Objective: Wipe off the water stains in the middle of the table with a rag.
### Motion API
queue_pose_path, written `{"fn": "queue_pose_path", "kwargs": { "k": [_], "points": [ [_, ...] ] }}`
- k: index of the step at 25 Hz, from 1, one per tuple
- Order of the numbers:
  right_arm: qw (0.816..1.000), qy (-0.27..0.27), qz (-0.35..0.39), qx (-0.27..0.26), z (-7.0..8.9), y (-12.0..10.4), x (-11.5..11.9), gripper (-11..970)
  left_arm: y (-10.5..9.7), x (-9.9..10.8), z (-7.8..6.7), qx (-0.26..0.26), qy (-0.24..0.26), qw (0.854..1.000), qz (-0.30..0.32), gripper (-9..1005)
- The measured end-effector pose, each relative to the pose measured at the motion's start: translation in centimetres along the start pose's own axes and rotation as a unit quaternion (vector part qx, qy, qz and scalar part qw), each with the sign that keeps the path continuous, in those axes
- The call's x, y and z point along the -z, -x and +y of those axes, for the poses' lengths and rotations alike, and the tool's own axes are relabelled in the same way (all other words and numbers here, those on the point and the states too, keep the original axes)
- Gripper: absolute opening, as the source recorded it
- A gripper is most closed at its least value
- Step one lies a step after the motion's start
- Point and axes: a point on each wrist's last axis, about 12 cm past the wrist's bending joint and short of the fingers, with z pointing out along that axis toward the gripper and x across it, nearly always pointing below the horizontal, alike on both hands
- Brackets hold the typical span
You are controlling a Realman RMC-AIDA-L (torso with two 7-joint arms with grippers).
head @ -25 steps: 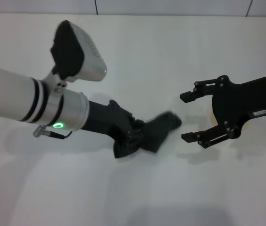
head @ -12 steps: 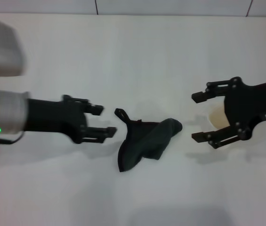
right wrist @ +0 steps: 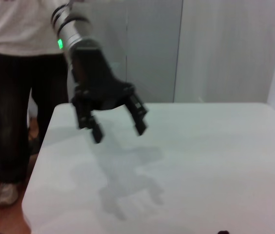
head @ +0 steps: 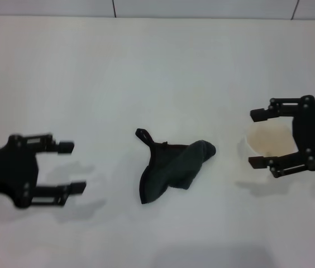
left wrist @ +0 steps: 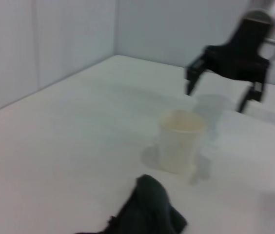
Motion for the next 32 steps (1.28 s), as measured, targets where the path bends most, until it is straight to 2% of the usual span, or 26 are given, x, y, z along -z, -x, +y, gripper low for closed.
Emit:
{"fn": "queue_pose_path", "kwargs": {
  "k": [3, 8, 15, 32],
  "points": [
    [1.0, -0.009, -0.01, -0.011, 0.1, -0.9, 0.7, 857, -0.8, 0.8, -0.8, -0.013, -0.008, 1.0, -0.003, 797],
    [1.0, -0.013, -0.016, -0.017, 0.8, -2.3, 1.4, 857, -1.3, 1.8, -1.2, -0.021, 0.001, 1.0, -0.012, 795],
    [0.999, -0.015, -0.025, -0.024, 1.0, -3.5, 1.3, 857, -2.3, 3.2, -1.6, -0.021, 0.023, 0.999, -0.017, 793],
    [0.999, -0.028, -0.044, -0.015, 0.9, -3.9, 1.6, 857, -3.0, 4.0, -2.0, -0.014, 0.04, 0.999, -0.019, 793]
  ]
}}
